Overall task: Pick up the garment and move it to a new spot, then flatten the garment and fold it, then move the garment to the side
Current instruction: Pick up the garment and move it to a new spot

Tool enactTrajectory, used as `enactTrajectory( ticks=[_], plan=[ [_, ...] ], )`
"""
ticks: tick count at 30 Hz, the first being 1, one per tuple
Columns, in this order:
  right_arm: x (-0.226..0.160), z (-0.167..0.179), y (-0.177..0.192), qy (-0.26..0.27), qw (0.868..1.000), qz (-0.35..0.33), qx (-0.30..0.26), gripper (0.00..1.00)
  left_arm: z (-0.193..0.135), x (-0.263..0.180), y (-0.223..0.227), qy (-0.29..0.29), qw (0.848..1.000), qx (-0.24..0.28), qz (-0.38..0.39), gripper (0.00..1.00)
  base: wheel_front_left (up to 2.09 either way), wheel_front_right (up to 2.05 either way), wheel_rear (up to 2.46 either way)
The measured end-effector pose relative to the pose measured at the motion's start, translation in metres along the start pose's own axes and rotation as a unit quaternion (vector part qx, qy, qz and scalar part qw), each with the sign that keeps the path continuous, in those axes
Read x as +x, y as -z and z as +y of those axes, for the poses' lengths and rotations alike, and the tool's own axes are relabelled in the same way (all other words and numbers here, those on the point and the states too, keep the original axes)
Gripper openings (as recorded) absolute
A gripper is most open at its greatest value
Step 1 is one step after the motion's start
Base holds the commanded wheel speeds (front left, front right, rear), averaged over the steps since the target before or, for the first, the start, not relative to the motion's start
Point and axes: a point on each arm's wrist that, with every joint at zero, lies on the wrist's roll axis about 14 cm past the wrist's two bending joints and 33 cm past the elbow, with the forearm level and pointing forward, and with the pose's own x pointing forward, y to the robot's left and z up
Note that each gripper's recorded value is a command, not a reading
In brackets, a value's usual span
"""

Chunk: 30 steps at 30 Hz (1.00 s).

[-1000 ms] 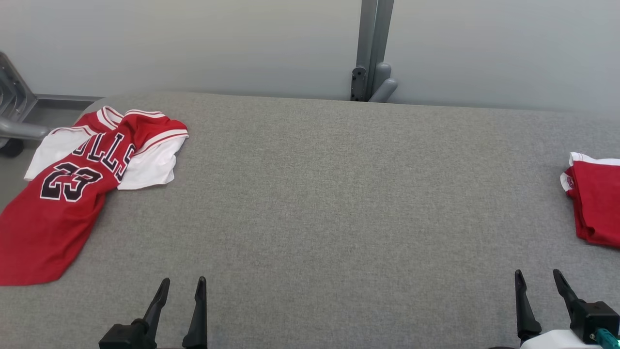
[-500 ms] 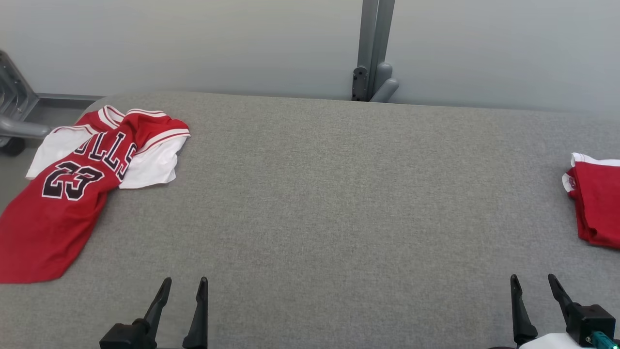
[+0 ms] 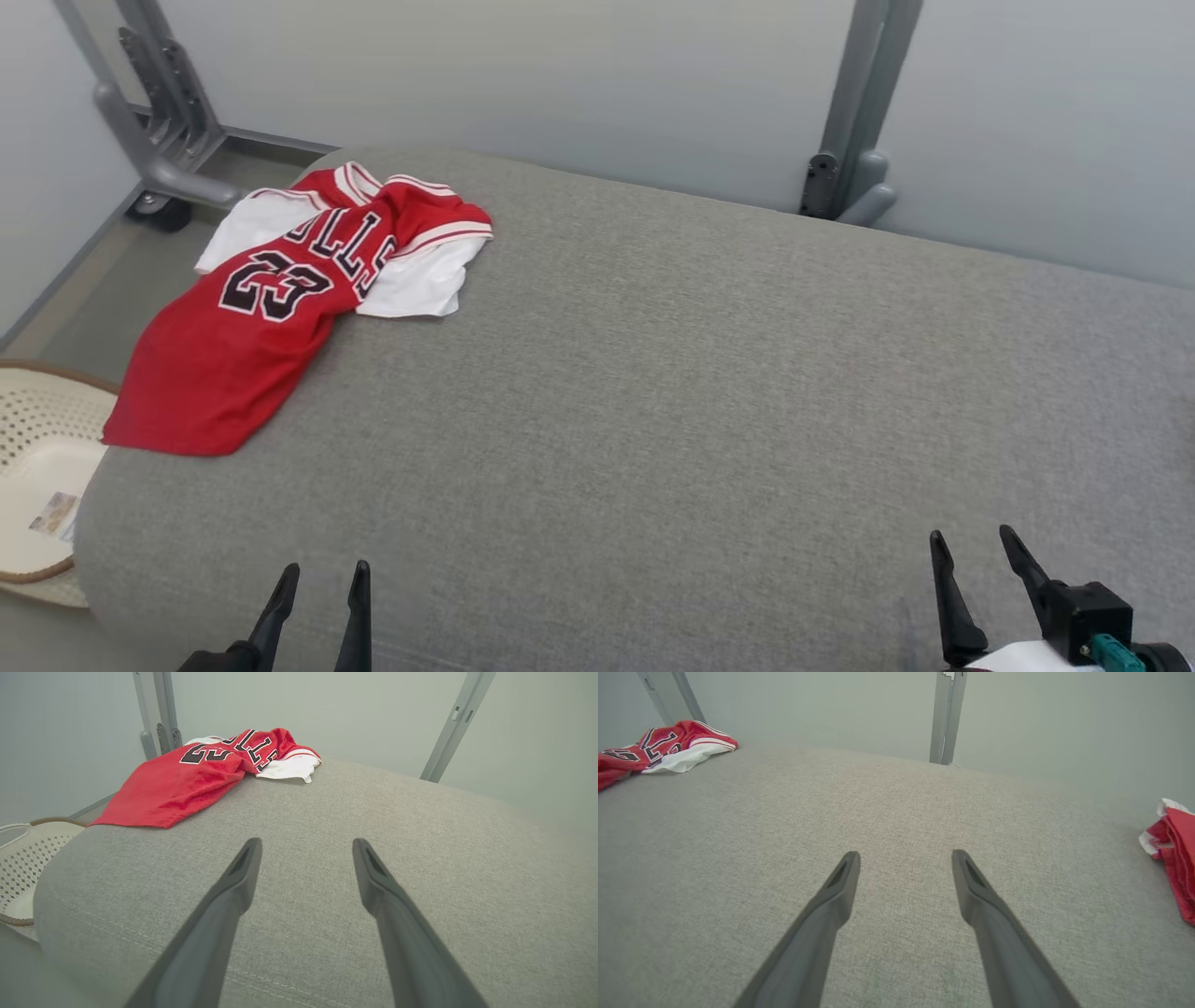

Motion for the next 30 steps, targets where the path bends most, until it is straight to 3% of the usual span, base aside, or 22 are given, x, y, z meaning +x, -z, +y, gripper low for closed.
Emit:
enactTrajectory(
  ticks=[8, 17, 22, 26, 30],
  plan=[
    [0.030, 0.059, -0.016, -0.092, 0.996, -0.019, -0.007, 1.00, 0.033, -0.028, -0.009, -0.069, 0.997, -0.011, -0.023, 1.00, 0.00, 0.00, 0.00],
    [0.036, 0.067, -0.008, -0.105, 0.994, -0.009, -0.009, 1.00, 0.036, -0.026, -0.010, -0.077, 0.997, -0.014, -0.023, 1.00, 0.00, 0.00, 0.00],
    [0.046, 0.061, -0.011, -0.101, 0.994, -0.017, -0.025, 1.00, 0.040, 0.010, -0.027, -0.054, 0.998, -0.001, -0.029, 1.00, 0.00, 0.00, 0.00],
    [0.074, 0.070, -0.031, -0.115, 0.991, -0.054, -0.051, 1.00, 0.045, 0.061, -0.057, -0.044, 0.998, -0.004, -0.048, 1.00, 0.00, 0.00, 0.00],
    [0.107, 0.071, -0.043, -0.121, 0.987, -0.085, -0.069, 1.00, 0.053, 0.114, -0.073, -0.037, 0.998, 0.029, -0.028, 1.00, 0.00, 0.00, 0.00]
  ],
)
